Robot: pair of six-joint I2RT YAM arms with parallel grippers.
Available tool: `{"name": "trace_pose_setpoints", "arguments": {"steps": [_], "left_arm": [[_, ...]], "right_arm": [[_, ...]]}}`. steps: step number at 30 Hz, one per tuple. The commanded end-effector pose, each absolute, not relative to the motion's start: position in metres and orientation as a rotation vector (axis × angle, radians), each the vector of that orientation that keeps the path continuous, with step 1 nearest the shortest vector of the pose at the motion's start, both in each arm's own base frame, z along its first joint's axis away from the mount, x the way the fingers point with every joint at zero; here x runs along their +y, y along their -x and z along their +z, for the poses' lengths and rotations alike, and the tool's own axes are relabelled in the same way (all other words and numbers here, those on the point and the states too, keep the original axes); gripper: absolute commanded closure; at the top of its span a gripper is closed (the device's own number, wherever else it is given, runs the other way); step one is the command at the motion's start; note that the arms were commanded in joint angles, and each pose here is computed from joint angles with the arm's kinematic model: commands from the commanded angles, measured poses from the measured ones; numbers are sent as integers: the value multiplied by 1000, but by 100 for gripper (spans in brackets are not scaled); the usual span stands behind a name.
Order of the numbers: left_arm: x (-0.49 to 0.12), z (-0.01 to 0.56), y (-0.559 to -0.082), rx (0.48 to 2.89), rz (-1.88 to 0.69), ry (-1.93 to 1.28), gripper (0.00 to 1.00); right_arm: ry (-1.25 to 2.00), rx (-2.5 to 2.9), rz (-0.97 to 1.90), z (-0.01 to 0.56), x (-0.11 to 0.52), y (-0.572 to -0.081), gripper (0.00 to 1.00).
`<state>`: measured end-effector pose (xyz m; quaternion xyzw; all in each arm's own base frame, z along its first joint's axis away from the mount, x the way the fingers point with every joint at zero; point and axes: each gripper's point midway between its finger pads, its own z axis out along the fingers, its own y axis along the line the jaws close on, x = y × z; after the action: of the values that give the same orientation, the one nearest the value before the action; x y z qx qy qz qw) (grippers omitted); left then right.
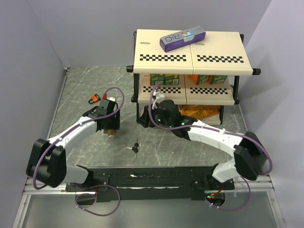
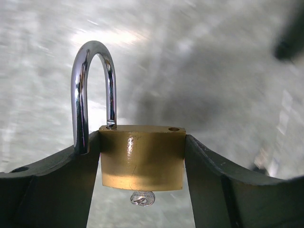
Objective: Unlock with the key
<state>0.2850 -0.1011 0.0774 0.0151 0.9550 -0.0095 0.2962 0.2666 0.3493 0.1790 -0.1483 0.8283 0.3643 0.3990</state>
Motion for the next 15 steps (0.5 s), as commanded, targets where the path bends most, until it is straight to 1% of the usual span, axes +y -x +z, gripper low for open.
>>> {"name": "trace_pose_setpoints", "arguments": {"steps": [1, 5, 9, 11, 15], "left_arm": [[-66, 91, -320, 2470, 112, 53, 99], [-37, 88, -328, 2476, 224, 99, 99], [6, 82, -332, 2492, 324, 205, 99], [15, 80, -333, 2495, 302, 223, 99], [46, 75, -336, 2491, 361, 279, 99]], "right_arm": [[338, 1941, 957, 219, 335, -265, 46], [343, 1899, 962, 227, 321, -255, 44], [361, 1847, 968, 236, 310, -246, 43], [362, 1820, 970, 242, 303, -241, 42], [377, 1785, 954, 247, 291, -234, 42]]}}
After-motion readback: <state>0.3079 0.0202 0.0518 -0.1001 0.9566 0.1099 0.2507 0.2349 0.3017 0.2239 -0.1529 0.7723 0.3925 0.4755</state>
